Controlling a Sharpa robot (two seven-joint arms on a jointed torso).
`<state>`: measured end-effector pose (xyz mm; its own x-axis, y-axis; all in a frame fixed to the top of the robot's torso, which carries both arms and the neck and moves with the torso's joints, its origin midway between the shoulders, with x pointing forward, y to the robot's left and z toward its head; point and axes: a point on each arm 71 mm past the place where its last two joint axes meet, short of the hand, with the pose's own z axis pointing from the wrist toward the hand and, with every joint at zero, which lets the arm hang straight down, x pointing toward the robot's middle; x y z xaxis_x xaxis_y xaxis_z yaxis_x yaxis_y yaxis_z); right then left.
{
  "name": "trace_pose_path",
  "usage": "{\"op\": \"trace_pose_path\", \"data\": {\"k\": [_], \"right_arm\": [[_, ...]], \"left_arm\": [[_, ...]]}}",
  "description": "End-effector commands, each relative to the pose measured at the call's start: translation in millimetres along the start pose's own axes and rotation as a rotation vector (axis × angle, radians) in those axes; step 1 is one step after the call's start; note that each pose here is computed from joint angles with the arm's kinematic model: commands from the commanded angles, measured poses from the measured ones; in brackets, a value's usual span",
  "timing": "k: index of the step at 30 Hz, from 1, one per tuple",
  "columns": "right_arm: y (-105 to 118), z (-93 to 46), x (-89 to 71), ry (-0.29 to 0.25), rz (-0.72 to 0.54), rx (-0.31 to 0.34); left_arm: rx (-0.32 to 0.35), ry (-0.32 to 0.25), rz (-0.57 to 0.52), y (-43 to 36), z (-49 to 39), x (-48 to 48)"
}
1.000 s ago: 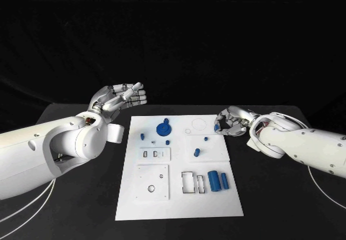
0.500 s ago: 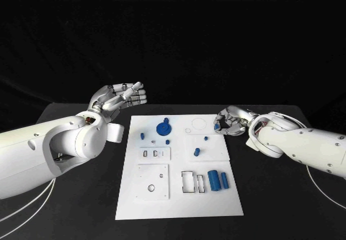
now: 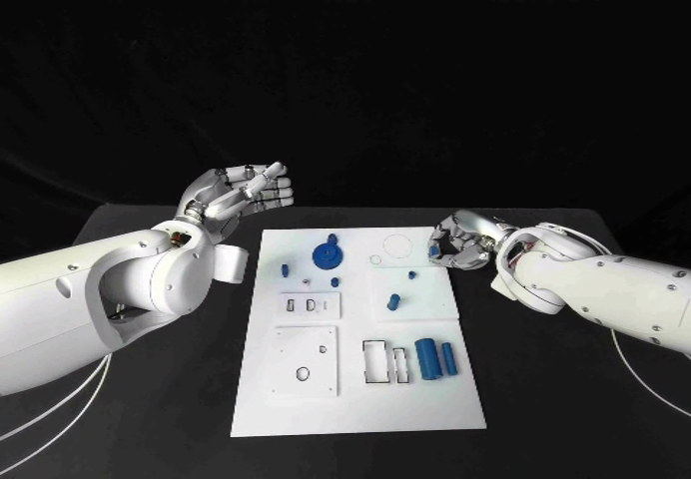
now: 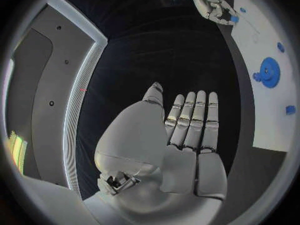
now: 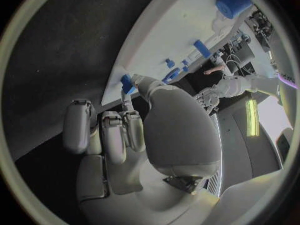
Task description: Assemble the parts on the task board
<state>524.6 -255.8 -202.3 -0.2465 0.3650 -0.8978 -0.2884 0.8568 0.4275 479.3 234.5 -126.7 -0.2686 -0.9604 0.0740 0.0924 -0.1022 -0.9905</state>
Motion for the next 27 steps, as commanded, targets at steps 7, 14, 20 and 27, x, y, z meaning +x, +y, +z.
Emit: {"op": "trace_pose_path", "data": {"k": [7,14,20,27], "right_arm": [[1,0.3,-1.2,-0.032,-0.016,0.000],[9,-3.3,-2.8,-0.074,-0.010,-0.010],[30,-9.2,-7.9,-0.109,0.003,-0.030],[80,-15.4,0.6,-0.102,0.008,-0.066]], "left_arm": [[0.006,0.020,-0.007,-1.0,0.1,2.4],[0.005,0.019,-0.007,-0.9,0.2,2.0],[0.004,0.017,-0.006,-0.5,0.9,1.1],[-0.001,0.011,-0.004,1.1,3.5,-1.0]]}}
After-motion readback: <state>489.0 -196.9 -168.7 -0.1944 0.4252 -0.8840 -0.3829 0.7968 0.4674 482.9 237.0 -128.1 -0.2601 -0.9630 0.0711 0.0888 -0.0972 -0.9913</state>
